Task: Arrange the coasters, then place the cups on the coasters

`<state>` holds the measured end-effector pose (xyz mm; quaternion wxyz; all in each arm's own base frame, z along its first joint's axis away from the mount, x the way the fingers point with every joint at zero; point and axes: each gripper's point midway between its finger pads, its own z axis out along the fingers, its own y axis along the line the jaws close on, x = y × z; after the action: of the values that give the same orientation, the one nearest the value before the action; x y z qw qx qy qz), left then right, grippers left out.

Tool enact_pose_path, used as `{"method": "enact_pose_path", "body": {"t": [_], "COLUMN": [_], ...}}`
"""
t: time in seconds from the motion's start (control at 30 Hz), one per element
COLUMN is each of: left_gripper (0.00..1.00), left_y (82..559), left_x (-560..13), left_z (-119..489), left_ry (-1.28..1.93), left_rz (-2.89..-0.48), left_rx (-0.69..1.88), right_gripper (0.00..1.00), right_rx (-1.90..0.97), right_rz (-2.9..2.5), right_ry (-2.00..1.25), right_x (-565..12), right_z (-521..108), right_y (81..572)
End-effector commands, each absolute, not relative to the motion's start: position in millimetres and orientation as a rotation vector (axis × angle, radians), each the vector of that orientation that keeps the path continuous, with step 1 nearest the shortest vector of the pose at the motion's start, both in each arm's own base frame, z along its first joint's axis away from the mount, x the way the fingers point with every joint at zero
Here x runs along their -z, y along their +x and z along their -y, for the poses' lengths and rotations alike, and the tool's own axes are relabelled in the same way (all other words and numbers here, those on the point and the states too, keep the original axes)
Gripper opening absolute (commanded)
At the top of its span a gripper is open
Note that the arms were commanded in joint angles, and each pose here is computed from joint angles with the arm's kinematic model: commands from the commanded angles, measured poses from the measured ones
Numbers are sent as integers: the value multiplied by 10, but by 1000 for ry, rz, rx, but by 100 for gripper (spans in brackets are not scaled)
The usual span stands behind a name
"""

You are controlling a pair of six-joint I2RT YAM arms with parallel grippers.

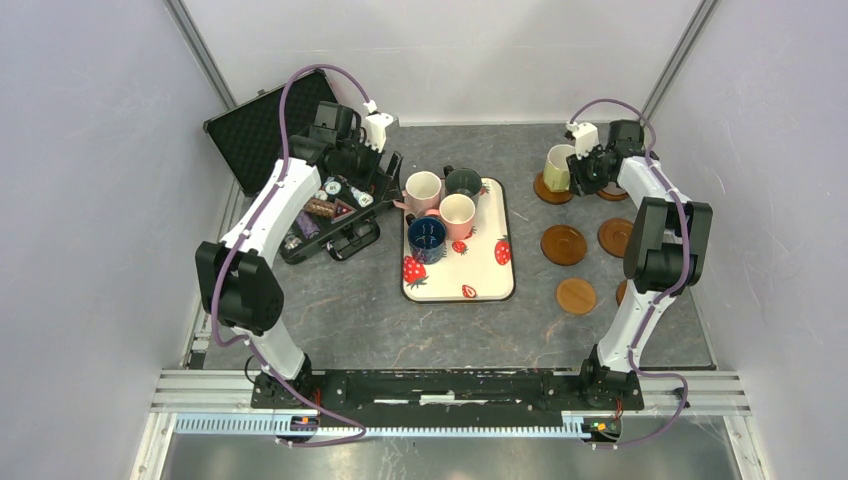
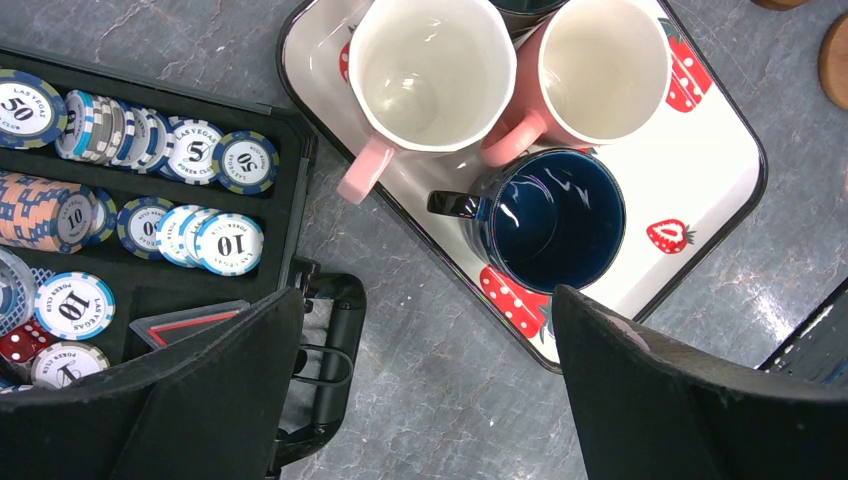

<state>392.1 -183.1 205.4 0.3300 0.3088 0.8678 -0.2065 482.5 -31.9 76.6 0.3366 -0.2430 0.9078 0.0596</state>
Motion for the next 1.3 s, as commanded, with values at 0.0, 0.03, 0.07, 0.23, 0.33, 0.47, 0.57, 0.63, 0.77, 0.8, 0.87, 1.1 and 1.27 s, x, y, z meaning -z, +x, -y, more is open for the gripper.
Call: {"method": "enact_pose_path", "body": {"t": [0.0,0.03,0.07,0.23,0.33,0.47,0.57,0.63,0.77,0.8,0.87,1.1,1.27], "left_gripper": [100,100,100,100,100,100,100,100,100,100,100,100,100], "left_y": [3965,3967,3966,3967,3961,3960,3959,3955,3949,3944,3935,3816,3648], "left_x": [-2178,-2175,-2181,-2184,-2183,-2178,-2174,-2169,-2186,-2188,-2190,-2188,-2088], "left_z": [1910,1909,1911,1916,1920,1921,1931,1939,1931,1929,1920,1928,1956], "left_ry": [793,792,791,790,787,786,789,788,794,798,805,870,964], "left_rz": [-2238,-2239,-2237,-2238,-2240,-2241,-2240,-2242,-2235,-2233,-2229,-2198,-2173], "left_rx": [577,577,578,581,586,592,599,603,597,596,590,613,660], "right_gripper": [37,40,42,52,61,69,72,74,74,74,75,82,86], "right_rx": [-150,-150,-153,-148,-136,-118,-103,-90,-80,-87,-97,-113,-160], "right_rz": [-2322,-2322,-2321,-2319,-2315,-2308,-2306,-2305,-2293,-2287,-2270,-2146,-2076], "right_ry": [-642,-644,-646,-651,-653,-654,-650,-645,-643,-650,-663,-710,-730], "right_x": [-1044,-1049,-1056,-1096,-1136,-1196,-1223,-1247,-1336,-1368,-1447,-1968,-2232], "right_z": [326,325,320,318,324,338,363,394,429,419,391,262,119], "right_y": [4818,4813,4806,4760,4728,4675,4653,4652,4660,4657,4643,4567,4507]}}
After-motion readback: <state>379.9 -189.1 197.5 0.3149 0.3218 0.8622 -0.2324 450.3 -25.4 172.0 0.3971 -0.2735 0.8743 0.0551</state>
